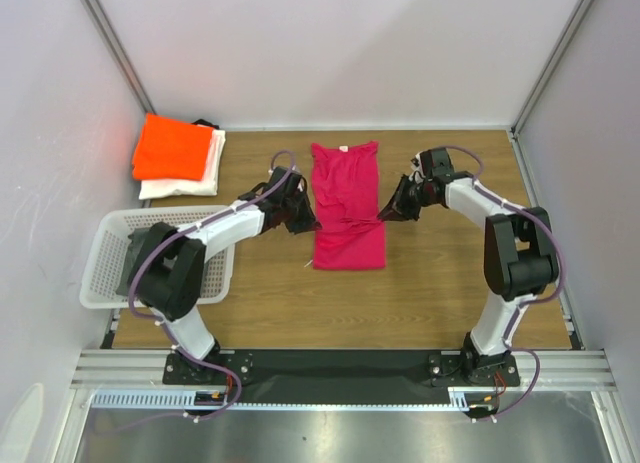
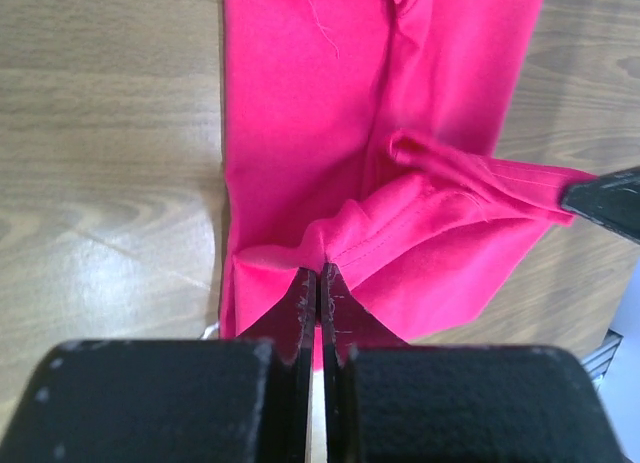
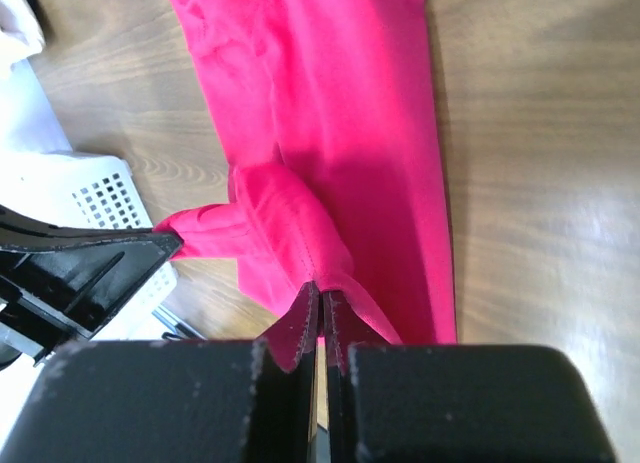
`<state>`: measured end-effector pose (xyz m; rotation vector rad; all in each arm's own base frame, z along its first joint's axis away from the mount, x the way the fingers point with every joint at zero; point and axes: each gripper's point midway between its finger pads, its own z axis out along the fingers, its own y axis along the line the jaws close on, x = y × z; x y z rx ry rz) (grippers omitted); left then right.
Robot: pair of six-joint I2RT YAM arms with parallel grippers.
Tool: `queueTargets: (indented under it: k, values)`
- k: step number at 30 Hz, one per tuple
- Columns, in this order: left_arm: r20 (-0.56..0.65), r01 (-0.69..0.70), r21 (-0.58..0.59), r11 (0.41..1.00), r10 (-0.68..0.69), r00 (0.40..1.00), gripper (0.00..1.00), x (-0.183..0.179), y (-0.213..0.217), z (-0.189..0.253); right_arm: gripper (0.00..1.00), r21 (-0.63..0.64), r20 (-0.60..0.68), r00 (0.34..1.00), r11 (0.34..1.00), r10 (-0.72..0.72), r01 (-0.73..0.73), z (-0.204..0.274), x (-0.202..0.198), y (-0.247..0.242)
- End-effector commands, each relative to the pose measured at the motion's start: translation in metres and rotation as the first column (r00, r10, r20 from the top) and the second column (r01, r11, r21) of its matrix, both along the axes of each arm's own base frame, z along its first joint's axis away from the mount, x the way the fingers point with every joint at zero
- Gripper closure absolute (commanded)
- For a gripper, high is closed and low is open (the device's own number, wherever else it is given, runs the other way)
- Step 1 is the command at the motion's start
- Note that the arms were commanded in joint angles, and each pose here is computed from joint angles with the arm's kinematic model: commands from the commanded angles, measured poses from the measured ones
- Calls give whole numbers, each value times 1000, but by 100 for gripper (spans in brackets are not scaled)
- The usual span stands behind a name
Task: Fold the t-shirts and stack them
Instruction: Fold the tshirt
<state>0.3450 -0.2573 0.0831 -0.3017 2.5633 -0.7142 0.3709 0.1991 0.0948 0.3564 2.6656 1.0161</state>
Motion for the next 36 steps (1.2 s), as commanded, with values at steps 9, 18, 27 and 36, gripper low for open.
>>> queueTargets:
  k: [9,18,27,36]
  values:
    - [48,-7,-17,1000,8,999,100,32,-5,-3,100,16,66,993,995,99,-101,-5,30,9]
    - [103,-79,-34,996,82,991,100,35,4,18,100,37,147,982,991,121,-128,19,34,12]
    - [53,-88,-23,996,89,995,100,49,-1,-5,100,33,78,991,993,110,-113,-11,44,5]
    - [148,-61,-60,996,69,987,66,87,-11,18,55,45,159,979,989,131,-140,17,83,6]
